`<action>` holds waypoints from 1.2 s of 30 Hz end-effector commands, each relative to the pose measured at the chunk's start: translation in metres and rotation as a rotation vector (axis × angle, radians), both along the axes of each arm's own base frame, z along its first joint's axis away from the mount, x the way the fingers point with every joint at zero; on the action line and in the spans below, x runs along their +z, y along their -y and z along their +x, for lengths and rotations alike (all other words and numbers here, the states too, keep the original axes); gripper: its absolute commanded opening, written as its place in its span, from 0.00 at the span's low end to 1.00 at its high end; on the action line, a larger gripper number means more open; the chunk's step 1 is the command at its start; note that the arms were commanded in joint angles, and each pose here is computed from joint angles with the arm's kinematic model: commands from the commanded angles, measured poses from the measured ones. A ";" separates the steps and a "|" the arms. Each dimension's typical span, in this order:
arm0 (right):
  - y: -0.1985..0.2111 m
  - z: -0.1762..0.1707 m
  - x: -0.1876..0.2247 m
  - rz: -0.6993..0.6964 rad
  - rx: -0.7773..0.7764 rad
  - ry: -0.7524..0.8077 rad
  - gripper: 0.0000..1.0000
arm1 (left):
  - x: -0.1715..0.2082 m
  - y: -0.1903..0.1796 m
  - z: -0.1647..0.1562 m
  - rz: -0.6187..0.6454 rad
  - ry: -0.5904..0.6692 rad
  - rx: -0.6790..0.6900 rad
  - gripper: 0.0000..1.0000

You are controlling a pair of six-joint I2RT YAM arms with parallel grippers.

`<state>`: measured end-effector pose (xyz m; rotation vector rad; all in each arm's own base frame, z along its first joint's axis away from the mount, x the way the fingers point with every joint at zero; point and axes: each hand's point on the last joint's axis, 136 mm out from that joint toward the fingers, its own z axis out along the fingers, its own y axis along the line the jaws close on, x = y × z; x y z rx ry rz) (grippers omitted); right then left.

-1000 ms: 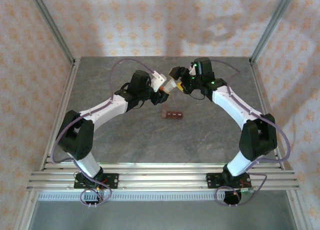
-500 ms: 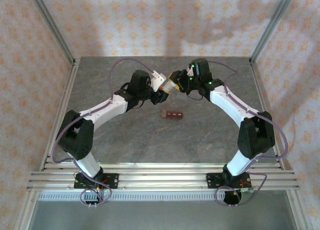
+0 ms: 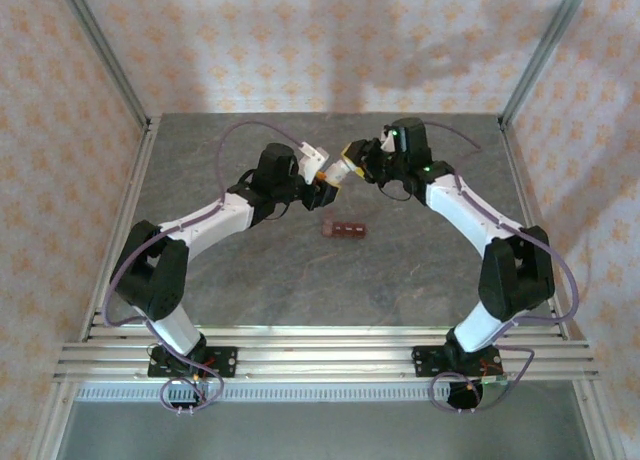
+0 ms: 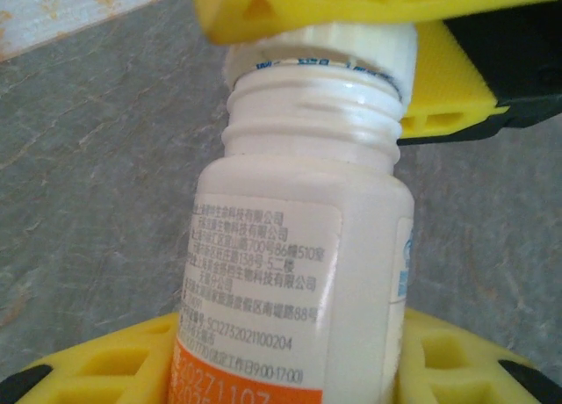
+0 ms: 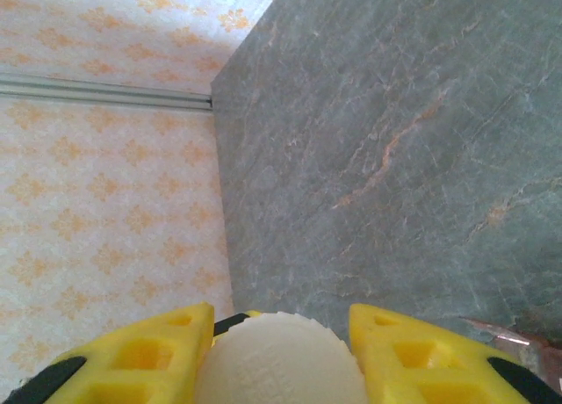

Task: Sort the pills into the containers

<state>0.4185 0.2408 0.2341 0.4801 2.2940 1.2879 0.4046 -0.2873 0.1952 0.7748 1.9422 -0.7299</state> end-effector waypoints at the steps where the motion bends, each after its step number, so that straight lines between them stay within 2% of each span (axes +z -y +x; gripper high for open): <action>1: 0.011 0.002 0.030 0.013 0.006 0.139 0.37 | 0.055 0.000 0.002 -0.159 0.096 -0.010 0.00; 7: 0.042 0.006 0.014 -0.074 -0.050 0.099 0.38 | 0.059 -0.004 0.001 -0.156 0.099 -0.009 0.00; 9: 0.056 0.004 0.001 -0.181 -0.060 0.070 0.38 | 0.057 -0.005 -0.001 -0.149 0.095 -0.007 0.00; 14: 0.104 -0.010 -0.048 -0.547 -0.091 -0.052 0.40 | 0.056 -0.010 -0.004 -0.130 0.086 0.011 0.00; 20: 0.139 -0.027 -0.110 -0.737 -0.153 -0.173 0.40 | 0.046 -0.017 -0.013 -0.112 0.042 0.036 0.00; 27: 0.160 -0.040 -0.167 -0.807 -0.242 -0.272 0.43 | 0.037 -0.028 -0.028 -0.059 0.006 0.053 0.00; 36: 0.169 -0.054 -0.204 -0.876 -0.275 -0.350 0.47 | 0.025 -0.033 -0.037 -0.067 -0.030 0.069 0.00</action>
